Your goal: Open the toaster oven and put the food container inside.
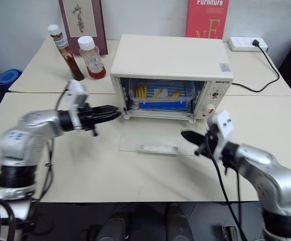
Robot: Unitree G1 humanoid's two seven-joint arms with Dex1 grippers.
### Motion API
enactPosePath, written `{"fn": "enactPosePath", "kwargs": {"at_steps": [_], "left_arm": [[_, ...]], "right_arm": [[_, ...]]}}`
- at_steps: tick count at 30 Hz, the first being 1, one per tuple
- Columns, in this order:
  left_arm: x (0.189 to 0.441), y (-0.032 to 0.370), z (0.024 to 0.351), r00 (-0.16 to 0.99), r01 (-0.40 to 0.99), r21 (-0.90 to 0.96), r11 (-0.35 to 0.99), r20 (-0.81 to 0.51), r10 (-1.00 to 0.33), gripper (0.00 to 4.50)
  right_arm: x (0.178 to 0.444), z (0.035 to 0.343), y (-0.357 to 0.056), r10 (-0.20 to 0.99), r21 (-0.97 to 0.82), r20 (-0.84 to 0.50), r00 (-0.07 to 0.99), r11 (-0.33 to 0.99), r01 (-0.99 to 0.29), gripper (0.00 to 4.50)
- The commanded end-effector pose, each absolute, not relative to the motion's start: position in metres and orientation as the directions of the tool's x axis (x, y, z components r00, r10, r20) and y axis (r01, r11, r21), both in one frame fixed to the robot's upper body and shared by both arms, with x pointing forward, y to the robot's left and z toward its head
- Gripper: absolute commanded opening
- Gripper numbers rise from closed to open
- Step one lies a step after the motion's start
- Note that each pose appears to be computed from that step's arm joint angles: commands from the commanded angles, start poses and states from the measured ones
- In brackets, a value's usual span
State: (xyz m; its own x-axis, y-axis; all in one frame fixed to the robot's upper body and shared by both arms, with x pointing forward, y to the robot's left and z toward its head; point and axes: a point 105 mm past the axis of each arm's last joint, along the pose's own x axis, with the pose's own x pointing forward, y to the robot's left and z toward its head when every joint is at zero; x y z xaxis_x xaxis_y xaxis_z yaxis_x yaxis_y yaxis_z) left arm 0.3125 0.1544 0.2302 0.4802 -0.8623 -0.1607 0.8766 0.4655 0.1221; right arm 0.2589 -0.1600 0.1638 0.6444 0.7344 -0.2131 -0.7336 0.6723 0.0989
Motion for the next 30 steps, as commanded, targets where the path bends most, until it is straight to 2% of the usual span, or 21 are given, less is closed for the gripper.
{"fn": "enactPosePath", "kwargs": {"at_steps": [1, 4, 8, 14, 16, 18, 21, 23, 25, 27, 30], "left_arm": [[0.274, 0.171, 0.246, 0.334, 0.939, 0.180, 0.294, -0.269, -0.903, 2.31], [0.263, 0.192, 0.243, 0.301, 0.951, 0.190, 0.242, -0.407, -0.862, 3.26], [0.265, 0.203, 0.251, 0.301, 0.950, 0.221, 0.222, -0.454, -0.838, 4.48], [0.272, 0.195, 0.263, 0.303, 0.941, 0.275, 0.196, -0.432, -0.850, 4.48], [0.270, 0.193, 0.263, 0.280, 0.949, 0.259, 0.180, -0.431, -0.858, 4.48], [0.273, 0.194, 0.264, 0.295, 0.944, 0.269, 0.192, -0.423, -0.857, 4.48], [0.277, 0.198, 0.264, 0.308, 0.939, 0.279, 0.200, -0.427, -0.850, 4.50], [0.278, 0.200, 0.265, 0.312, 0.938, 0.281, 0.204, -0.427, -0.849, 4.50], [0.280, 0.203, 0.270, 0.323, 0.933, 0.290, 0.213, -0.416, -0.850, 4.50], [0.281, 0.205, 0.275, 0.331, 0.929, 0.296, 0.221, -0.400, -0.854, 4.50], [0.283, 0.210, 0.283, 0.344, 0.924, 0.302, 0.235, -0.382, -0.858, 4.50]], "right_arm": [[0.236, 0.156, -0.164, 0.735, 0.131, -0.237, 0.635, 0.672, -0.729, 0.00], [0.239, 0.131, -0.175, 0.658, 0.175, -0.264, 0.705, 0.752, -0.636, 0.00], [0.243, 0.111, -0.177, 0.610, 0.203, -0.274, 0.743, 0.792, -0.576, 0.00], [0.269, 0.105, -0.181, 0.539, 0.155, -0.246, 0.806, 0.842, -0.516, 0.00], [0.276, 0.118, -0.180, 0.547, 0.139, -0.204, 0.812, 0.837, -0.529, 0.00], [0.280, 0.149, -0.182, 0.580, 0.135, -0.119, 0.806, 0.814, -0.565, 0.00], [0.271, 0.205, -0.186, 0.664, 0.094, -0.009, 0.747, 0.745, -0.661, 0.84], [0.265, 0.231, -0.195, 0.688, 0.044, 0.011, 0.726, 0.725, -0.688, 1.50], [0.255, 0.260, -0.210, 0.713, -0.025, -0.025, 0.701, 0.700, -0.713, 2.18], [0.242, 0.272, -0.214, 0.756, -0.035, -0.075, 0.650, 0.650, -0.759, 2.81], [0.232, 0.281, -0.222, 0.770, -0.039, -0.126, 0.626, 0.626, -0.779, 2.81]]}}
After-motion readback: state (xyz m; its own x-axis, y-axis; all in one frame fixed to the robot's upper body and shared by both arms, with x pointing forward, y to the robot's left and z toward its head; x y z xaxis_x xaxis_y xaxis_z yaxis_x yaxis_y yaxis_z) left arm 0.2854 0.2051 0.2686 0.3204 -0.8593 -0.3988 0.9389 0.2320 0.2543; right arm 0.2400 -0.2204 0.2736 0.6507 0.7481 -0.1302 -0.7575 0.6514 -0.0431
